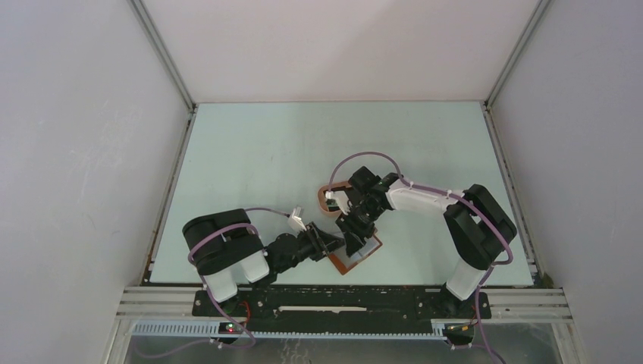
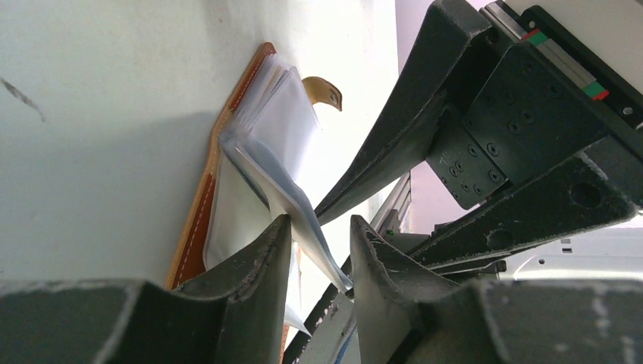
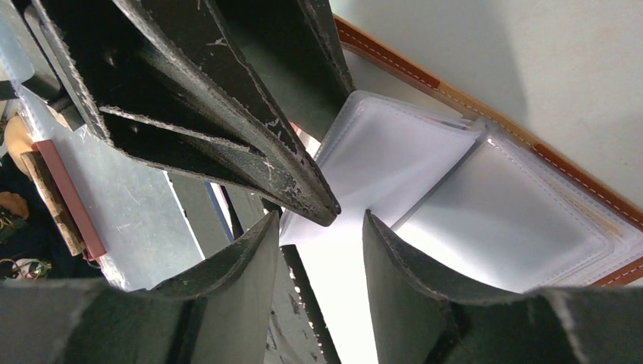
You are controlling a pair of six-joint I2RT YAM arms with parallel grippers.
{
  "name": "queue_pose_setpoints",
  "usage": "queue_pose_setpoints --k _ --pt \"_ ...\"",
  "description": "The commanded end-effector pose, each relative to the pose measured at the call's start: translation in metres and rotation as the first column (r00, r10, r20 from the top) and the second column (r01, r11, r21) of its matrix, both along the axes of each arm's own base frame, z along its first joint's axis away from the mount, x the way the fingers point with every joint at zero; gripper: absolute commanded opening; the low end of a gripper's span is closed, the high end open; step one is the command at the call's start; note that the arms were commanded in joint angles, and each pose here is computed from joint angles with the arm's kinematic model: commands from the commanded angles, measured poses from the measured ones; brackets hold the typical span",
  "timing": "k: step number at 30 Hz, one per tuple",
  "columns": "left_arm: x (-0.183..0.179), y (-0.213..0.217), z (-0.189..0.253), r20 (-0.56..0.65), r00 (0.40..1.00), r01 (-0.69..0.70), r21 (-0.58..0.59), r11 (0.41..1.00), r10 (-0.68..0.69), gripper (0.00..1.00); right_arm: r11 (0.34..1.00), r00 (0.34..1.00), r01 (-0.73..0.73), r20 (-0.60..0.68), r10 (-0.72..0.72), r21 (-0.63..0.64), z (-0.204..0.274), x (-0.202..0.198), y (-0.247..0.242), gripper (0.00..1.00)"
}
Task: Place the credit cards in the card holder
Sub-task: Turn over the card slot in the card holder.
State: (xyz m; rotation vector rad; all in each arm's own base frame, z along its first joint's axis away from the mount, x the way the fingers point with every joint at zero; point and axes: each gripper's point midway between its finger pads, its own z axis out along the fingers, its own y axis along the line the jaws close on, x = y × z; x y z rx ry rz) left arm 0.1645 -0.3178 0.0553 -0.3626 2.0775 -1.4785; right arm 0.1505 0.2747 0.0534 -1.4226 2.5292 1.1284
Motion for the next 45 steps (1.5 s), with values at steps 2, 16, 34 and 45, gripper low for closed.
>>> queue_pose_setpoints --k 2,16,34,45 --pt "0.007 -0.007 0.015 0.054 0.999 0.0 -0.036 0.999 0.002 0.4 1.0 0.999 0.02 0.041 -0.021 0.019 0.006 0.013 0.003 0.52" --pt "0.006 -0.004 0.016 0.055 0.998 -0.005 -0.035 0.999 0.006 0.47 0.999 0.997 0.044 0.056 -0.045 0.006 0.004 0.021 -0.003 0.52" --pt "0.007 0.004 0.014 0.053 0.998 -0.03 -0.028 0.999 0.032 0.47 0.998 0.997 0.056 0.057 -0.056 -0.006 0.002 0.026 -0.007 0.48" --pt "0.011 0.009 0.012 0.046 0.997 -0.055 -0.025 0.998 0.056 0.43 0.998 0.996 0.068 0.06 -0.068 -0.007 0.003 0.029 -0.008 0.44"
